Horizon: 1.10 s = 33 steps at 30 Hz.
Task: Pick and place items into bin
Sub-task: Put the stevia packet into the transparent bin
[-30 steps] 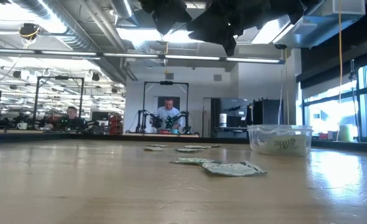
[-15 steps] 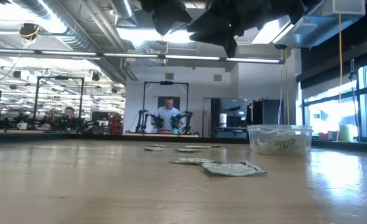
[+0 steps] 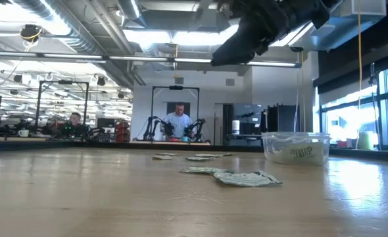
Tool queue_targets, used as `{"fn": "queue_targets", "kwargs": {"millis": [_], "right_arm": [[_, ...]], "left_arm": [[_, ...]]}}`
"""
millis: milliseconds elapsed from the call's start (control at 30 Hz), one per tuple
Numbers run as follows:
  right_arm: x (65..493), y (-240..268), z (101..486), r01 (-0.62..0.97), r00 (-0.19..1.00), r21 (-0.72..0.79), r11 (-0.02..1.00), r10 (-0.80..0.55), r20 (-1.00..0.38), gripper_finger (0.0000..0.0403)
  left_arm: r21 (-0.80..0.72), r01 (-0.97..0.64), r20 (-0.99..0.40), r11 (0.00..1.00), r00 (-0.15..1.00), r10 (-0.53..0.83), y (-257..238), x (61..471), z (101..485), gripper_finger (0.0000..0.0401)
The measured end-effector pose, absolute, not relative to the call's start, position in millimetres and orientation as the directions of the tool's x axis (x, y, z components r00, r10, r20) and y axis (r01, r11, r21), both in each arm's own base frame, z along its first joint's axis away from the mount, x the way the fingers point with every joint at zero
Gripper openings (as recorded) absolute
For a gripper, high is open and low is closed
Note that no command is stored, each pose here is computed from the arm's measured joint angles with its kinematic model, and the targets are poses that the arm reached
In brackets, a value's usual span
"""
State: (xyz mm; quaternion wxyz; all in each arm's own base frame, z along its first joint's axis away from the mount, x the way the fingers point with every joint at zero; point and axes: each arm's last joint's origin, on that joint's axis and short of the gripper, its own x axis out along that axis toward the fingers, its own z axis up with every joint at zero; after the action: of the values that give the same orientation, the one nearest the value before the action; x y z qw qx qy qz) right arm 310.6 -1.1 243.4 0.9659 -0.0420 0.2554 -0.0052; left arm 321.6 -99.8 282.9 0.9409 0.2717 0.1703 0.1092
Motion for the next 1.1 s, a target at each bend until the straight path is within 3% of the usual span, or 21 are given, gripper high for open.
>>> {"fn": "queue_targets", "kwargs": {"millis": [200,400,900,1100], "right_arm": [[312.3,17.4,247.6,-0.16,0.893,-0.272,0.949,0.022,-0.45,0.0223],[314.9,43.2,260.0,-0.223,0.941,-0.363,0.905,0.102,-0.323,0.0225],[311.3,74.6,267.6,-0.272,0.949,-0.313,0.91,0.199,-0.246,0.0224],[311.3,75.7,268.9,-0.268,0.951,-0.301,0.915,0.202,-0.233,0.0198]], "left_arm": [[0.32,0.108,-0.293,0.941,0.956,-0.01,-83.0,308.3,305.6,0.0001],[0.189,0.382,-0.292,0.905,0.902,-0.319,-64.9,314.1,305.6,0.0002],[0.193,0.456,-0.284,0.869,0.874,-0.395,-55.0,319.6,302.1,0.0002],[0.208,0.455,-0.278,0.866,0.876,-0.394,-54.9,320.2,302.4,0.0002]]}}
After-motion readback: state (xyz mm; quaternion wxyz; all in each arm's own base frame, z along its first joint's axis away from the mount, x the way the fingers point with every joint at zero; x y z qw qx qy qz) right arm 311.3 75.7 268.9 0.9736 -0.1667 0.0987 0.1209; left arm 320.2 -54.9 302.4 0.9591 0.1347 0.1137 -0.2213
